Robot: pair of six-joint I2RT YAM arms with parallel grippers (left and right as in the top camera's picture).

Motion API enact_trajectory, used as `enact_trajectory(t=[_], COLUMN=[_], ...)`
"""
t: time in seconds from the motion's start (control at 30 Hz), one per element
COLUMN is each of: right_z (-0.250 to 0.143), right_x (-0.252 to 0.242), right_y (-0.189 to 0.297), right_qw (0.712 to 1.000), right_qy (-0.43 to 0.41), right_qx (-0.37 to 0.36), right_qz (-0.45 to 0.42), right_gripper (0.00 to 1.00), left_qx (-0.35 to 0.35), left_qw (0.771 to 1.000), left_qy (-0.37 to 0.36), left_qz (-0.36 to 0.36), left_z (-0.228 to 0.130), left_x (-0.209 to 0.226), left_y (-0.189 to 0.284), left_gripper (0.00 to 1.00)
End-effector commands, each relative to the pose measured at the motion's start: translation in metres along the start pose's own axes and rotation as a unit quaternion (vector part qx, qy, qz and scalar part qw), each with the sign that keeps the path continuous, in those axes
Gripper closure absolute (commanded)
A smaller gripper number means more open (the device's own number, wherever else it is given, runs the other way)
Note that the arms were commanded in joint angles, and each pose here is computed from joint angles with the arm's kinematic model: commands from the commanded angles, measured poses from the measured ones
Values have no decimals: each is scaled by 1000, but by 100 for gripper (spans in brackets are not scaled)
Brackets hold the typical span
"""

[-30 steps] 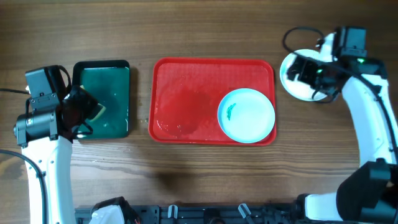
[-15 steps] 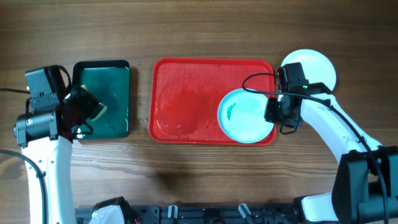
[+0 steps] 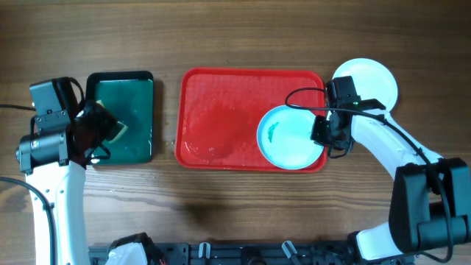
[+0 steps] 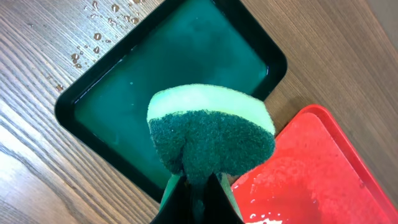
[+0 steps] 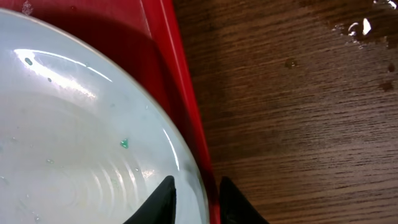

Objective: Clean dirty plates on tray and stack at the side
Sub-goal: 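Grasp the rim of the remaining light-blue plate with the right gripper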

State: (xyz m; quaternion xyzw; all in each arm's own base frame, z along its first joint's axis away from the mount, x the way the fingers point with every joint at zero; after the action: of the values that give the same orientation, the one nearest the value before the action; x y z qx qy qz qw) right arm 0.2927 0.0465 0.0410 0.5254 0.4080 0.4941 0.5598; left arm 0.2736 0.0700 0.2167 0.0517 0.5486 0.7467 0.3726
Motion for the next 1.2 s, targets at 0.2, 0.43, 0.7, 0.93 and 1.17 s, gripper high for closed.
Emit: enact_trajectory(t=[0.2,0.43,0.7,0.93,1.17], right_z=[-7,-3,-9,-14,-14], right_x=[15,15,13,15,19], right_y=[-4,6,8,-1,-11], right_qw=[999,999,998,998,997], right_qy=[2,3,1,0,-12], right_qx=[19,24,43,43,51], right_qz=[50,41,36,48,59], right_gripper=[77,73,79,83,85], left_qx=[5,6,6,7,7], left_qw=[1000,1000,1000,1000,1000], left_qy=[7,7,7,7,7], left_qz=[-8,-9,-10,-11,-11], left_z=[-1,-1,-1,-1,-1], left_x=[-2,-2,-2,-3,-3], left_y=[0,0,0,0,0], left_gripper=[96,96,96,96,96])
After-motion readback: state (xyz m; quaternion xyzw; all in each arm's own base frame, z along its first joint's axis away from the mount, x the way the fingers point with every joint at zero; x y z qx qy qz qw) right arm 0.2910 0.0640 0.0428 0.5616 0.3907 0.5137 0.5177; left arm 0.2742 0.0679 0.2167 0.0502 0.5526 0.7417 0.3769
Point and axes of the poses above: each gripper's point midway between its finger pads, its own y axis back along the fingers, its own x axis along the line the jaws close on, z = x × y, the point moved 3 cm from there along y, back along the fingers, and after that the axes turned 5 degrees about y, right-handed, at the moved point
